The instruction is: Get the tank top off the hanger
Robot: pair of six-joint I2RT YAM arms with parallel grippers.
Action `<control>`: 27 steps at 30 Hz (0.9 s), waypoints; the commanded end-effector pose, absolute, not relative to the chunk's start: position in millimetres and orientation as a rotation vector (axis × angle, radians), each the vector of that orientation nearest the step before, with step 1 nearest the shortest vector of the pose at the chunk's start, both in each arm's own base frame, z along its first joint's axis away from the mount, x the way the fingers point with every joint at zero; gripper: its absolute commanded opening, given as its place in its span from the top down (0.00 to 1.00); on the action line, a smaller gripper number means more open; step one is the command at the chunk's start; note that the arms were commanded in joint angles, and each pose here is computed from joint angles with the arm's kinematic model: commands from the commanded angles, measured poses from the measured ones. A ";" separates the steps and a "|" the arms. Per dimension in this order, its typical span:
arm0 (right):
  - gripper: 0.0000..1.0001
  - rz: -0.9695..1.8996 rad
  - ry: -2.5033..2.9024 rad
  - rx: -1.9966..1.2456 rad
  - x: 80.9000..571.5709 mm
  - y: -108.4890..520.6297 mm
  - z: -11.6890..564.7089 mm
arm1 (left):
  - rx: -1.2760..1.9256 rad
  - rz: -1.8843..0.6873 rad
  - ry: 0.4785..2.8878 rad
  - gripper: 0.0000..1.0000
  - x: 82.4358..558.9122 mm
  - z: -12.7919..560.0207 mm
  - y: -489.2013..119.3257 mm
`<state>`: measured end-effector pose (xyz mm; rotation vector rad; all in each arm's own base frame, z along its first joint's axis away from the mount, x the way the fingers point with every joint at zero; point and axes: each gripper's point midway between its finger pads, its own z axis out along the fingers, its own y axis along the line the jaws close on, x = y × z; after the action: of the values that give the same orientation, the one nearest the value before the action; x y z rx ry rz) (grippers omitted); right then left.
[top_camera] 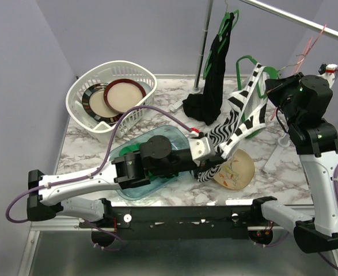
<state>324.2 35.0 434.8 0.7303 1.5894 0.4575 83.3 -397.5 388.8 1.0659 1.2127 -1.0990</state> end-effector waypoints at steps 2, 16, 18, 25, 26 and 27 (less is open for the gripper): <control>0.99 0.416 1.441 0.844 330.8 11.2 459.6 | 1.217 -1.090 1.225 1.00 70.4 377.7 -420.6; 0.99 0.436 1.425 0.799 327.7 15.0 469.8 | 1.221 -0.941 1.293 0.52 82.6 350.4 -419.9; 0.99 0.481 1.418 0.773 322.1 20.7 477.2 | 1.174 -0.878 1.296 0.37 94.9 356.3 -415.4; 0.99 0.665 1.422 0.721 304.4 45.6 491.4 | 1.090 -0.761 1.198 0.17 118.0 396.6 -419.8; 0.99 0.673 1.421 0.719 302.5 46.4 492.4 | 1.092 -0.734 1.191 0.17 121.8 398.9 -422.5; 0.99 0.682 1.415 0.718 300.1 46.7 494.8 | 1.097 -0.708 1.203 0.16 126.5 394.6 -430.1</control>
<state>311.6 33.8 466.1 0.7523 1.4871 0.5403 102.7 -419.7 357.9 1.1796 1.2704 -0.8288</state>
